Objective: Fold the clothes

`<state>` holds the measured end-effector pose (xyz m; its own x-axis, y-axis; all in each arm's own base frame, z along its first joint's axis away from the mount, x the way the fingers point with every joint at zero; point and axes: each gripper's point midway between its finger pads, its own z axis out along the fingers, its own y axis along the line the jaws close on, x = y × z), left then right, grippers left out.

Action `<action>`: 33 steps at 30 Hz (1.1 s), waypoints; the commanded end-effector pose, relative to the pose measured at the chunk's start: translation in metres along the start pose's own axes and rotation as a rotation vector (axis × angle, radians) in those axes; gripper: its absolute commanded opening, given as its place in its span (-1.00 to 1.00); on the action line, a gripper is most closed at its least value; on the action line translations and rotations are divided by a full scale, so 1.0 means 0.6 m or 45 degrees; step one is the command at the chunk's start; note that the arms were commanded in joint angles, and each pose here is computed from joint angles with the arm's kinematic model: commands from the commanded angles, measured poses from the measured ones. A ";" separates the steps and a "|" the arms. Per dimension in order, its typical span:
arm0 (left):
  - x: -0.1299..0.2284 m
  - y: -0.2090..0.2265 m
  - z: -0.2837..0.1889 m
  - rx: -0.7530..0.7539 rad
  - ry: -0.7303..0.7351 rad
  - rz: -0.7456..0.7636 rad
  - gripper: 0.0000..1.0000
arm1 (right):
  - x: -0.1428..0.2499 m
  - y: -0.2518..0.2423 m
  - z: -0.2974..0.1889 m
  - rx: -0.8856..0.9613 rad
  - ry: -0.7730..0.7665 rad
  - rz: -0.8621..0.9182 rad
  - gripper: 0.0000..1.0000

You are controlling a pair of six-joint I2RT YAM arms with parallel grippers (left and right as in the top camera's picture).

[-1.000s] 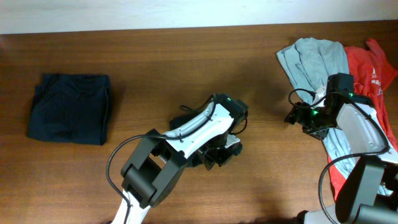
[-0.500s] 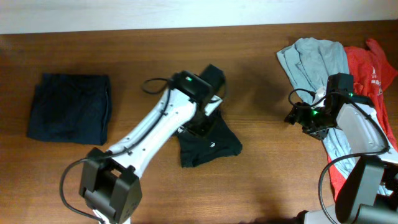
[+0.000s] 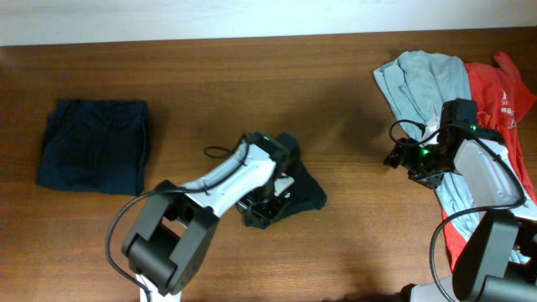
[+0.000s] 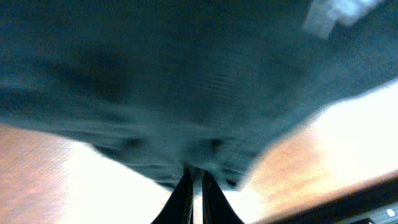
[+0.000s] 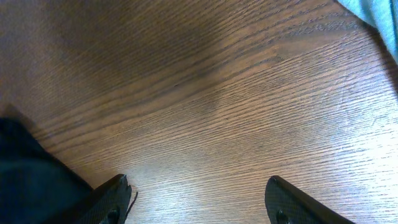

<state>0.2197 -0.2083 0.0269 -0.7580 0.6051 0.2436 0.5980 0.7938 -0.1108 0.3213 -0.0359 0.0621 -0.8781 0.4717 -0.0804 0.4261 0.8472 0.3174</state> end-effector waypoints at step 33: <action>-0.174 0.160 -0.166 0.116 -0.658 0.355 0.74 | -0.001 0.004 -0.003 -0.016 -0.003 0.002 0.49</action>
<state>0.3812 -0.1937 0.0975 -0.7272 0.6313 -0.2695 0.6816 0.7103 -0.1756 0.3214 -0.0360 0.0622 -0.8777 0.4724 -0.0806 0.4266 0.8469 0.3175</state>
